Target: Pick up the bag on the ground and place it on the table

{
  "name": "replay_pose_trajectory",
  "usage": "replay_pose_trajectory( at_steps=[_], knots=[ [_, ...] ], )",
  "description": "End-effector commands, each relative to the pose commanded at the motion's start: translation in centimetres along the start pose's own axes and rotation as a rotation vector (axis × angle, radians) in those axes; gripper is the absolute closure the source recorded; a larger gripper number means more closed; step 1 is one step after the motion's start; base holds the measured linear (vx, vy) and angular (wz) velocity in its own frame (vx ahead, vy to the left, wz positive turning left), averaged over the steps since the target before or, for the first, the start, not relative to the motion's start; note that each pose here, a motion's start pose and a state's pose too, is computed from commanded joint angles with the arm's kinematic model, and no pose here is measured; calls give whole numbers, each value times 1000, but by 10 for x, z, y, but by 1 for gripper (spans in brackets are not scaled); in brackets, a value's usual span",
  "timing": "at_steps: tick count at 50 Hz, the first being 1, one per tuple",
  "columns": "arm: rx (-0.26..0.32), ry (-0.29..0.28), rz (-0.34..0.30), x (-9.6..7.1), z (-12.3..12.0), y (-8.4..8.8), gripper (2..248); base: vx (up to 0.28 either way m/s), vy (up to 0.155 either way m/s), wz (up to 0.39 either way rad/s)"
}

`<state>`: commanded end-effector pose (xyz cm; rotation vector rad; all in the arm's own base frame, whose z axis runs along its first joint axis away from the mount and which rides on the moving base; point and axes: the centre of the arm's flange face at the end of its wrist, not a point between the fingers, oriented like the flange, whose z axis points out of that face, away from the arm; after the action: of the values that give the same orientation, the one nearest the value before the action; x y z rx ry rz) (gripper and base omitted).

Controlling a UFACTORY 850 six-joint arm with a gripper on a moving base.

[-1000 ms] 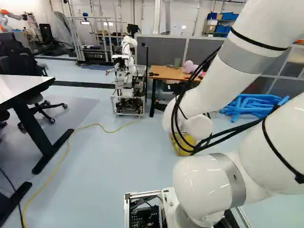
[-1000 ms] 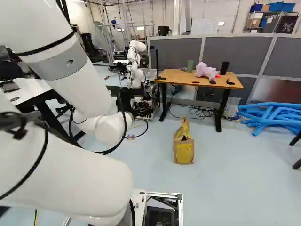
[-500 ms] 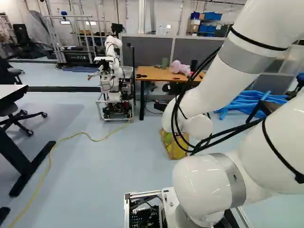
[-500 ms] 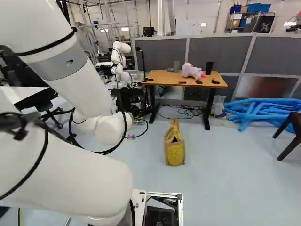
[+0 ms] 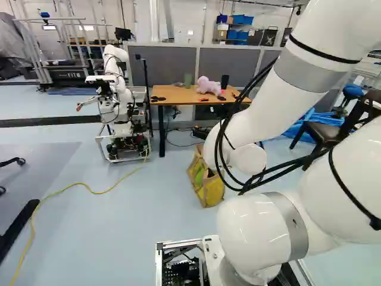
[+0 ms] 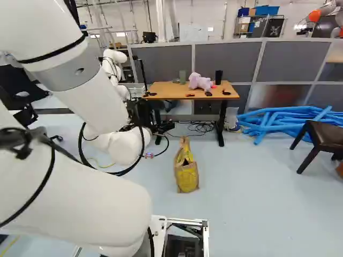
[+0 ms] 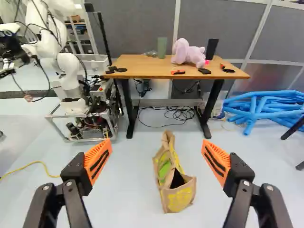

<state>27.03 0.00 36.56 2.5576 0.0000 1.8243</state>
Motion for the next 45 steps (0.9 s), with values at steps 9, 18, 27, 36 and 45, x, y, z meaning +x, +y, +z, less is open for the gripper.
replay_pose_trajectory(
  at_steps=[9,18,27,36,45],
  knots=[
    [0,0,0,0,0,0,3,137,-67,-145],
    [0,0,0,0,0,0,3,137,-40,-12],
    [0,0,0,0,0,0,3,176,-15,-21],
    [0,0,0,0,0,0,3,157,0,-8],
    [0,0,0,0,0,0,3,155,2,-5]
  ],
)
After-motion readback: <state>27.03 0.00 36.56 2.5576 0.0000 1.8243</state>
